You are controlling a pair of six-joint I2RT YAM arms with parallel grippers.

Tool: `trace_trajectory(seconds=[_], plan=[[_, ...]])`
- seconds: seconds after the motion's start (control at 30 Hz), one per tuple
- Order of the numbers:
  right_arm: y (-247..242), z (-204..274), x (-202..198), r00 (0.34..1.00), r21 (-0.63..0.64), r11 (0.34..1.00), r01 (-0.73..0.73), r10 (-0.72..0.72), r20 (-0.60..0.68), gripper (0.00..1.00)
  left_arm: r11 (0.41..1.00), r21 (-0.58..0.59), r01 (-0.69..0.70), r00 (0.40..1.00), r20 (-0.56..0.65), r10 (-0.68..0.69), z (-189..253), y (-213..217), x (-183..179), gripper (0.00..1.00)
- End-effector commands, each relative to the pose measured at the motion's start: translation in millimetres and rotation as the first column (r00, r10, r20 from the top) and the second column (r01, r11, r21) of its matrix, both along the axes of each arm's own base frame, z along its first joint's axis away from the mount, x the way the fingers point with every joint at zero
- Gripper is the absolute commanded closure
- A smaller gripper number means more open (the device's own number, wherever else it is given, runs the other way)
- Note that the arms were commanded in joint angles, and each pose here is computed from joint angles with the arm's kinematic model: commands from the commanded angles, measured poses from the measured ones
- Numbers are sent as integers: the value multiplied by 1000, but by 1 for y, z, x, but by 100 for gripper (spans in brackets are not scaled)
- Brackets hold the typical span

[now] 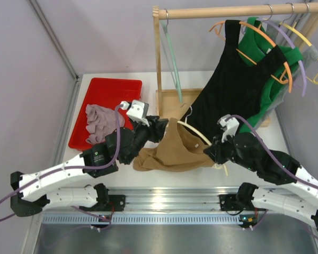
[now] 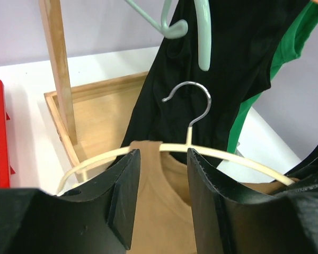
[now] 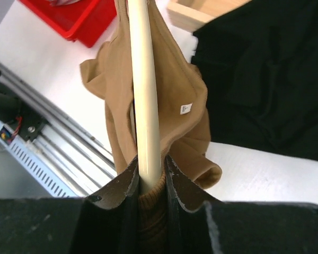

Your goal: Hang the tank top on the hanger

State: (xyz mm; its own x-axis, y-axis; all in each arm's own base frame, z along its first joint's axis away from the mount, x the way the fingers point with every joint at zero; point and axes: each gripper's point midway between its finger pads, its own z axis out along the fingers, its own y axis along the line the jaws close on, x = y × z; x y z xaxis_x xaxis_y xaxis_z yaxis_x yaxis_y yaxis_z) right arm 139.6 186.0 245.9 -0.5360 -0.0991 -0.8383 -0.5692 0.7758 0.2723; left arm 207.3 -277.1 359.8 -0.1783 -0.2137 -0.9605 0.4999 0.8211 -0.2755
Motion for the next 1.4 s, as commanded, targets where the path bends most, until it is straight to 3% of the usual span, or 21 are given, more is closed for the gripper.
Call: trace_trajectory(seconds=[0.0, 0.23, 0.43, 0.73, 1.13, 1.37], plan=[[-24, 41, 14, 984, 88, 984, 155, -162, 78, 100, 996, -87, -12, 998, 60, 17, 44, 17, -4, 55], [-66, 64, 27, 931, 0, 936, 351, -349, 106, 100, 994, -105, -37, 996, 82, 46, 59, 36, -6, 56], [-77, 114, 48, 872, -27, 887, 461, -448, 197, 100, 992, -118, -35, 995, 93, 46, 68, 43, -8, 56], [-65, 185, 86, 842, -56, 870, 490, -455, 289, 100, 991, -130, -4, 993, 118, 20, 89, 48, -14, 57], [-70, 246, 126, 820, 40, 888, 458, -440, 365, 100, 990, -142, 22, 991, 133, -3, 98, 55, -21, 57], [-87, 281, 138, 766, 81, 866, 494, -477, 432, 100, 988, -147, 39, 990, 141, -18, 103, 56, -24, 58]])
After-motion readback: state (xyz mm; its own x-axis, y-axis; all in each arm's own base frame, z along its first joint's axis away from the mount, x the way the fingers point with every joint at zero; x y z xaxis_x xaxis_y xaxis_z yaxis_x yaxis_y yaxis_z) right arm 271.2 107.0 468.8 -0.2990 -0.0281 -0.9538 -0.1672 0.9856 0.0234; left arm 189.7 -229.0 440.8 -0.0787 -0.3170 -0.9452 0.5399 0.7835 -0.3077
